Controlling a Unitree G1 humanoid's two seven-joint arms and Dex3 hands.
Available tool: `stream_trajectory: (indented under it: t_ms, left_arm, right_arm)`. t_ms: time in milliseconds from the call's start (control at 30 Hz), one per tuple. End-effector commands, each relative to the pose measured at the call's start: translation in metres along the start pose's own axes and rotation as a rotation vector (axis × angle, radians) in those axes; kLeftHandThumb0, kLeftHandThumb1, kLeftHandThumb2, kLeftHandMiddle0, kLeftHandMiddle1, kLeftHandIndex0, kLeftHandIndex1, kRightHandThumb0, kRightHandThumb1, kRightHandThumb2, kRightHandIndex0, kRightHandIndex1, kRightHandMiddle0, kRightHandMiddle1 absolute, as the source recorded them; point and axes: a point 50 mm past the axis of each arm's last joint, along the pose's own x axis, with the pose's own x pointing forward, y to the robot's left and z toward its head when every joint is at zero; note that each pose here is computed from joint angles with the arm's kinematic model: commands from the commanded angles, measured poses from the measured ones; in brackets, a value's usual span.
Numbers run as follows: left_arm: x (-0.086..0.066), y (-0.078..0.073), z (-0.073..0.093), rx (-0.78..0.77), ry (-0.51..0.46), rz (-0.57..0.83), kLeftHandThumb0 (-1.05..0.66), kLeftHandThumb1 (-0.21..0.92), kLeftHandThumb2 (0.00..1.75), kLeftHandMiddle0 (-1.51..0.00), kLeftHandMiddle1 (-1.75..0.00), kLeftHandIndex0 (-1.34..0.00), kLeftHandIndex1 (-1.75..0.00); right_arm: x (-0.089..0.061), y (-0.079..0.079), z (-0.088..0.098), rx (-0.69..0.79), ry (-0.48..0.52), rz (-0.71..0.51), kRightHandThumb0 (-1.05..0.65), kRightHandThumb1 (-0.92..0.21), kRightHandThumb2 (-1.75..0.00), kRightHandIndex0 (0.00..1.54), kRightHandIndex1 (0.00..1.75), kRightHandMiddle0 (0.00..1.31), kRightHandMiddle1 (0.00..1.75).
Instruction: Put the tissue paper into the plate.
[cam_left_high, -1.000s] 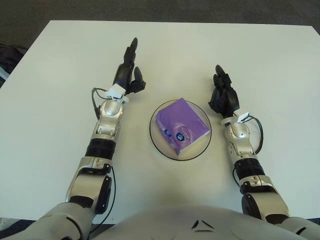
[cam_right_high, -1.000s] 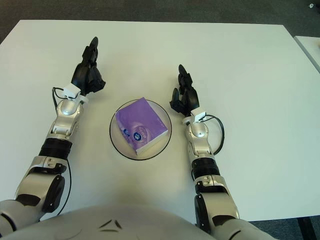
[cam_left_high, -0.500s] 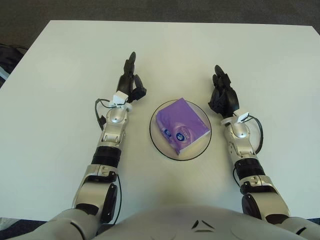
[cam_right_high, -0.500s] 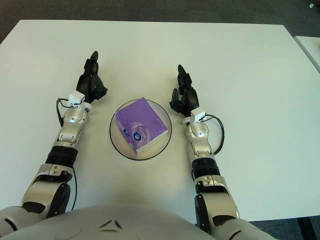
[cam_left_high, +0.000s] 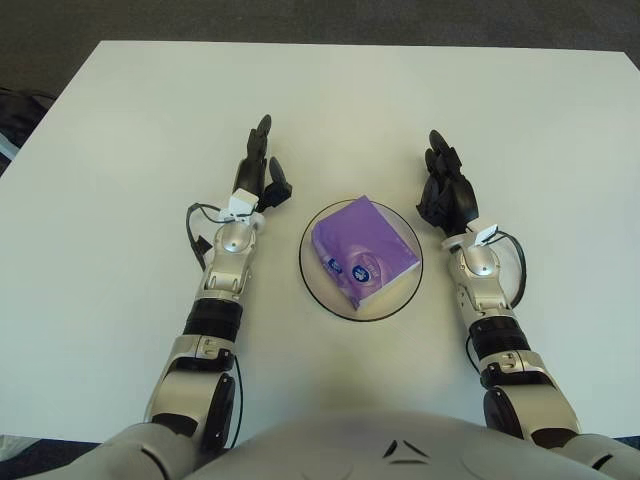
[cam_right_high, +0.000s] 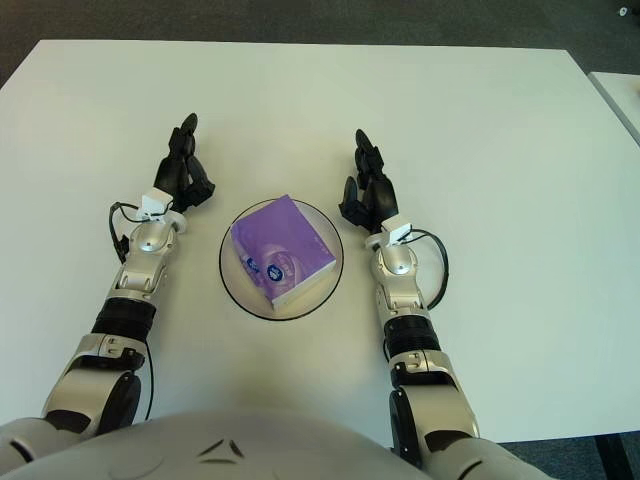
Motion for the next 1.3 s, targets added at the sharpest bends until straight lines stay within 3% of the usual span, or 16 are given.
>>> stream_trajectory:
  t_ms: [0, 600, 1267]
  left_arm:
    - [-0.011, 0.008, -0.013, 0.049, 0.052, 0.027, -0.79, 0.92, 1.14, -0.10, -0.01, 0.00, -0.36]
    - [-0.025, 0.011, -0.019, 0.044, 0.167, 0.110, -0.81, 0.92, 1.07, -0.08, 0.00, 0.00, -0.29]
    - [-0.050, 0.006, -0.027, -0.003, 0.101, 0.116, -0.81, 0.92, 1.09, -0.19, -0.04, 0.00, -0.46]
  right_arm:
    - [-0.077, -0.002, -0.078, 0.019, 0.462, -0.037, -0.79, -0.92, -0.97, 0.08, 0.00, 0.00, 0.12]
    - [-0.078, -0.003, -0.078, 0.030, 0.462, -0.050, -0.79, -0.92, -0.97, 0.08, 0.00, 0.00, 0.14]
    - [-0.080, -0.009, -0.076, 0.030, 0.452, -0.044, -0.77, -0.92, -0.98, 0.10, 0.01, 0.00, 0.18]
